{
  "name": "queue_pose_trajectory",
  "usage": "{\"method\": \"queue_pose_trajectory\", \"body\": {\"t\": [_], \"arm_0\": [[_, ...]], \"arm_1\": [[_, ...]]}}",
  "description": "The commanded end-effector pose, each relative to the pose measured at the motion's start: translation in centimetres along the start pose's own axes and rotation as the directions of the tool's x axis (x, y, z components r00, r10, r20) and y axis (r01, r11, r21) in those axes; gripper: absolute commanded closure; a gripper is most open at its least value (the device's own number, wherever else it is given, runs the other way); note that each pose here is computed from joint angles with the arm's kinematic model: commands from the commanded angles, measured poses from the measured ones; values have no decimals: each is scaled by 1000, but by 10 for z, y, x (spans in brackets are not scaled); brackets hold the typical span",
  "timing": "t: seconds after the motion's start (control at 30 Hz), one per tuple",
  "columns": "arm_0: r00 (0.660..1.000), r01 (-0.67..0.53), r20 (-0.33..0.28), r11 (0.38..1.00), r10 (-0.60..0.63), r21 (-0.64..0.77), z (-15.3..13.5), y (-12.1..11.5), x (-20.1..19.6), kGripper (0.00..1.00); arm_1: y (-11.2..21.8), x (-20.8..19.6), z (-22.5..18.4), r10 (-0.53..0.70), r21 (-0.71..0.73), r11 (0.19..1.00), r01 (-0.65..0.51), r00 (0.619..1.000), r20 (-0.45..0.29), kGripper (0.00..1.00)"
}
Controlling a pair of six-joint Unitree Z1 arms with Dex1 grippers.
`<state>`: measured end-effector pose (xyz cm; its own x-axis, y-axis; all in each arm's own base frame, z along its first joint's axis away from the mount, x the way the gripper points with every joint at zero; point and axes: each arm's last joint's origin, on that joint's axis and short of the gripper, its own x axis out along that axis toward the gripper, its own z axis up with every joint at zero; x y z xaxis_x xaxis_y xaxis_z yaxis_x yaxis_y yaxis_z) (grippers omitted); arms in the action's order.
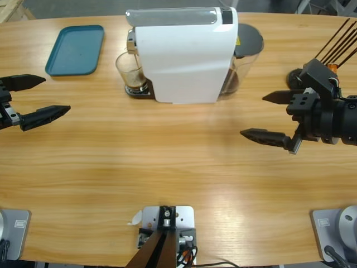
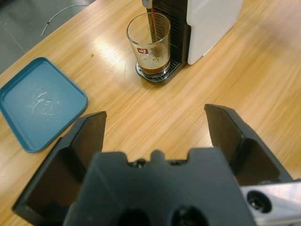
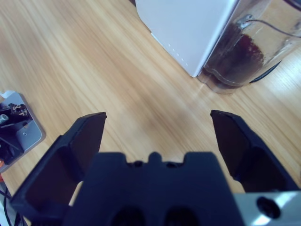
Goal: Pour coffee
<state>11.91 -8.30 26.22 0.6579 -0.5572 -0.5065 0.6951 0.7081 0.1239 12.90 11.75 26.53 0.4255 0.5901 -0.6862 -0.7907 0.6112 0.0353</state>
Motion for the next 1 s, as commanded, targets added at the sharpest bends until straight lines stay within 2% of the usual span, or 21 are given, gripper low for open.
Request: {"method": "queue_pose_trajectory", "body": {"t": [0.03, 1.0], "arm_0": [[1000, 8, -8, 1000, -8, 8, -10, -4, -3, 96], [1000, 10, -16, 1000, -9, 7, -10, -4, -1, 96]], "arm_1": [[3, -1, -10, 6, -5, 1000, -6, 1000, -8, 4], [3, 0, -11, 2, -6, 1000, -2, 1000, -7, 4]]}}
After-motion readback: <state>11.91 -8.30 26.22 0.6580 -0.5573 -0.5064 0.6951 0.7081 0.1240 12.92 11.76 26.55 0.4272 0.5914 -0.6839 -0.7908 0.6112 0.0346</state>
